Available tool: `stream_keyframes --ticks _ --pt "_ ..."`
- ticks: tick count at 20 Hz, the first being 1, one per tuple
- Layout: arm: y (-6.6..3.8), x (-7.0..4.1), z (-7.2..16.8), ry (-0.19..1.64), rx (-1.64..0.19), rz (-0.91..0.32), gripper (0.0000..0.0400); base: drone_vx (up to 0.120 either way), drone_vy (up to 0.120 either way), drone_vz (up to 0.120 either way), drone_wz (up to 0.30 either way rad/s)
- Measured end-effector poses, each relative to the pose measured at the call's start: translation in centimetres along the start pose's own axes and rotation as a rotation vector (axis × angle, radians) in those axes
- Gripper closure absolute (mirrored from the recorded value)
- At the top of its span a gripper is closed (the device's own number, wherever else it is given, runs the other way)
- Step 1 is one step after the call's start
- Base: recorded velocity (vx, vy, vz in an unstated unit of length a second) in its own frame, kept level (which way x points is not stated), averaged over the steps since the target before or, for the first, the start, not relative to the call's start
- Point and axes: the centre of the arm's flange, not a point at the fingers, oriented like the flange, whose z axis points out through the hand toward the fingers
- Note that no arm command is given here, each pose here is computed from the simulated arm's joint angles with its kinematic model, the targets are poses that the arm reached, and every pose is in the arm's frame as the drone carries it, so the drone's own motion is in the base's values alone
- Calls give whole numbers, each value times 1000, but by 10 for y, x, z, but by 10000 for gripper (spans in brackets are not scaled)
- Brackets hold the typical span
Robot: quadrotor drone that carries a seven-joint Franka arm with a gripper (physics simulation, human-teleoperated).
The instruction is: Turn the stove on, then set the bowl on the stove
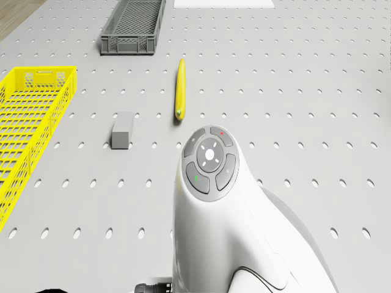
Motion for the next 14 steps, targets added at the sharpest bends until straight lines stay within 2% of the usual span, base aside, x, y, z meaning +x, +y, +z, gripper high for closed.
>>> stream_keyframes --ticks 3,5,14 --pt "0 0 0 0 0 0 298 -120 0 0 0" --pt "0 0 0 0 0 0 298 -120 -80 0 0" --pt "0 0 0 0 0 0 298 -120 0 0 0"
